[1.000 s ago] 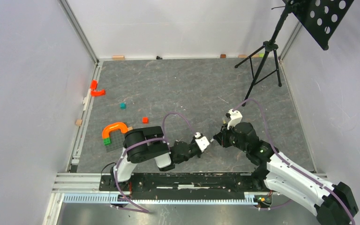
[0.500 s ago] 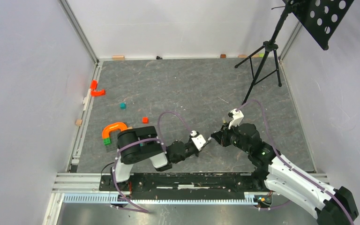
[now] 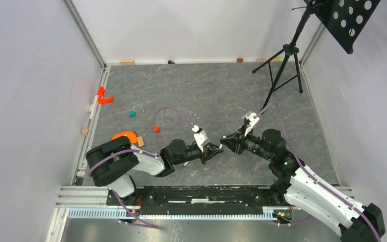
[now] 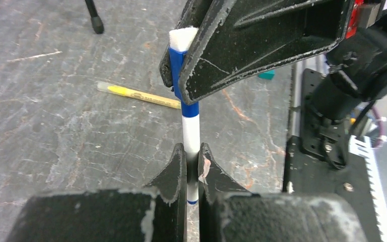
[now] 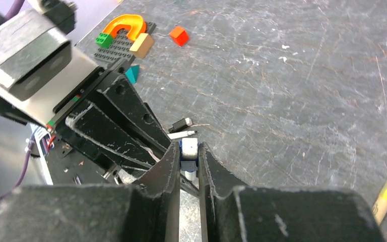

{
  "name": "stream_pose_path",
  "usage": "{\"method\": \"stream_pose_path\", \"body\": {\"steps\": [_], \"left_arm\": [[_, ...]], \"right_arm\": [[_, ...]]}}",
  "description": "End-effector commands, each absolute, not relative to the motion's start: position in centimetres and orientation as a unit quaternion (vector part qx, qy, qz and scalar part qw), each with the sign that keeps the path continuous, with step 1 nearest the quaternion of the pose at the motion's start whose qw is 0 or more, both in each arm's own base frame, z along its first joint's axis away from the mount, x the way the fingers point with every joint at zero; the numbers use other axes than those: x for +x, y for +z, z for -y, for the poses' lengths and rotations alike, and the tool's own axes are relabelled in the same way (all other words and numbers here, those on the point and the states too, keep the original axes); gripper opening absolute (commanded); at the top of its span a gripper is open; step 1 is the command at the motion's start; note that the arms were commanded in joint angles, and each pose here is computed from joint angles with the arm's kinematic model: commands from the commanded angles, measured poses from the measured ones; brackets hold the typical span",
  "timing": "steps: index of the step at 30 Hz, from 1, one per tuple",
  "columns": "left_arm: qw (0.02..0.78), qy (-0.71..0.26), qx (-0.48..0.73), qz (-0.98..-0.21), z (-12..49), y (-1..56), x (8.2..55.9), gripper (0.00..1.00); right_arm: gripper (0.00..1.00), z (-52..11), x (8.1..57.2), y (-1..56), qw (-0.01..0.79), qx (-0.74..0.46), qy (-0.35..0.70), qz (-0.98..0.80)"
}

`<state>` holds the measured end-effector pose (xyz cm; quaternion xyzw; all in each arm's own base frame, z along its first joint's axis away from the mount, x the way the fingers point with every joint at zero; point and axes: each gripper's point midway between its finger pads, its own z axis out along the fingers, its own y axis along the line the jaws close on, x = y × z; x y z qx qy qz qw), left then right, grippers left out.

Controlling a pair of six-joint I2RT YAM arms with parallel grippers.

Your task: Insert the pens into the pen caps

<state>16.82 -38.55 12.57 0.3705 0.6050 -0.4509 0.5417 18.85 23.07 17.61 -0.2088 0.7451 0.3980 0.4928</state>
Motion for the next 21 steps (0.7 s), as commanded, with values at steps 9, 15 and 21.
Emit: {"method": "stream_pose_path", "body": {"steps": [9, 15, 21], "left_arm": [[0.448, -0.683, 0.376, -0.439, 39.0, 26.1, 12.4, 0.02], [0.405, -0.722, 0.386, -0.408, 38.7, 27.5, 11.4, 0.02], [0.414, -0.710, 0.380, -0.425, 38.5, 26.5, 12.1, 0.02]], "right_arm": [[0.00, -26.0, 11.1, 17.7, 0.396, -0.396, 0.502, -0.659], [0.00, -26.0, 10.6, 18.2, 0.396, -0.397, 0.513, -0.650], [0.01, -24.9, 13.0, 18.9, 0.444, -0.361, 0.458, -0.681]]}}
